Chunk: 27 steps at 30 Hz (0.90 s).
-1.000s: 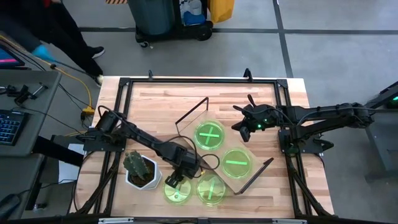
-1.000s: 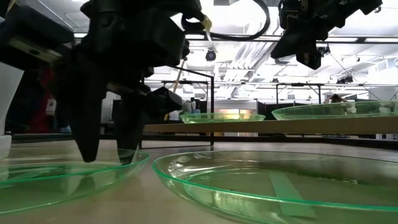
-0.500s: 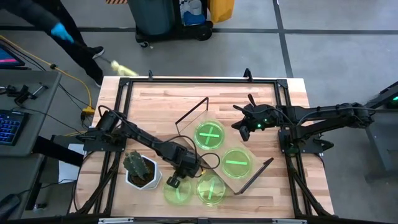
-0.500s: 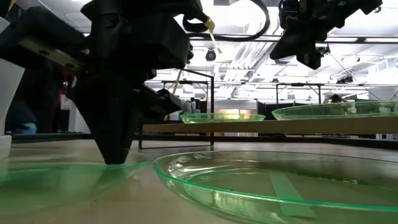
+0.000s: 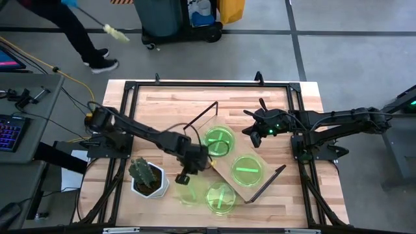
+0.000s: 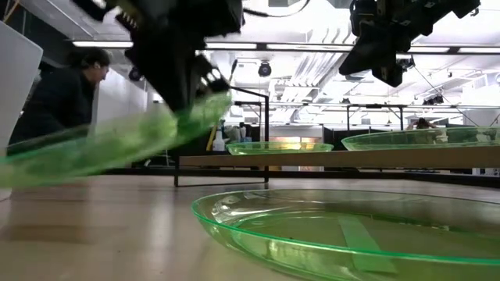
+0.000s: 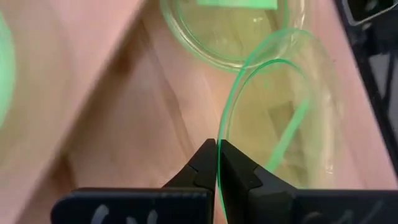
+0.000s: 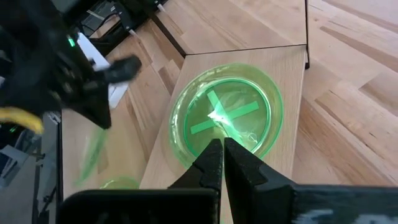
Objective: Place and stack plates onto a shelf
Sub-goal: Stack the left transparent green plate on top of the right transparent green plate on the shelf
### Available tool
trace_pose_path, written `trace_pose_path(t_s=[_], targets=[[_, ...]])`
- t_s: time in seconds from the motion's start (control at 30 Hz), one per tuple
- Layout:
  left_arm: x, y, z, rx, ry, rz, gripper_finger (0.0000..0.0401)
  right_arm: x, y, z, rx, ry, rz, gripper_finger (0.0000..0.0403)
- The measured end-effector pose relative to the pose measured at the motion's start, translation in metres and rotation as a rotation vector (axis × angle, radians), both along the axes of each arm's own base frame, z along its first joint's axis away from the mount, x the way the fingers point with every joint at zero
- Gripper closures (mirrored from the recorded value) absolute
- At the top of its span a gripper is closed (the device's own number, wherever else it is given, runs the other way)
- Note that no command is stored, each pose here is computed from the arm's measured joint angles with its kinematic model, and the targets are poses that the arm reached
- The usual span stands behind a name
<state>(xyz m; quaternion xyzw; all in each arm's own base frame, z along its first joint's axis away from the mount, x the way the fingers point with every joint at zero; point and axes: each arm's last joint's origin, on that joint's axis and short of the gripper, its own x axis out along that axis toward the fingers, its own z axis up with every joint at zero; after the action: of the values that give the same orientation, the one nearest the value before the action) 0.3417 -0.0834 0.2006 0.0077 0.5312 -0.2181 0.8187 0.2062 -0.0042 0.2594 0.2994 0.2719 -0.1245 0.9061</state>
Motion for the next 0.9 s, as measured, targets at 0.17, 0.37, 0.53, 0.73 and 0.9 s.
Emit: trace_pose_path(t_s=[0.17, 0.37, 0.53, 0.73, 0.9], targets=[[-0.011, 0.013, 0.033, -0.031, -0.064, 0.07, 0.0401, 0.0, 0.0, 0.0, -0.001, 0.002, 0.0, 0.0402], [-0.014, 0.019, 0.067, -0.052, -0.198, 0.274, 0.0401, -0.001, 0.0, 0.0, -0.003, 0.003, 0.002, 0.0402], [0.008, 0.013, 0.083, -0.042, -0.327, 0.466, 0.0401, -0.002, -0.003, 0.01, -0.029, -0.023, -0.018, 0.0402], [0.048, 0.011, 0.063, -0.031, -0.339, 0.677, 0.0401, -0.013, -0.018, 0.046, -0.143, -0.035, -0.084, 0.0402], [0.081, 0.009, 0.042, -0.041, -0.346, 0.803, 0.0401, -0.025, -0.028, 0.078, -0.234, -0.028, -0.147, 0.0402]])
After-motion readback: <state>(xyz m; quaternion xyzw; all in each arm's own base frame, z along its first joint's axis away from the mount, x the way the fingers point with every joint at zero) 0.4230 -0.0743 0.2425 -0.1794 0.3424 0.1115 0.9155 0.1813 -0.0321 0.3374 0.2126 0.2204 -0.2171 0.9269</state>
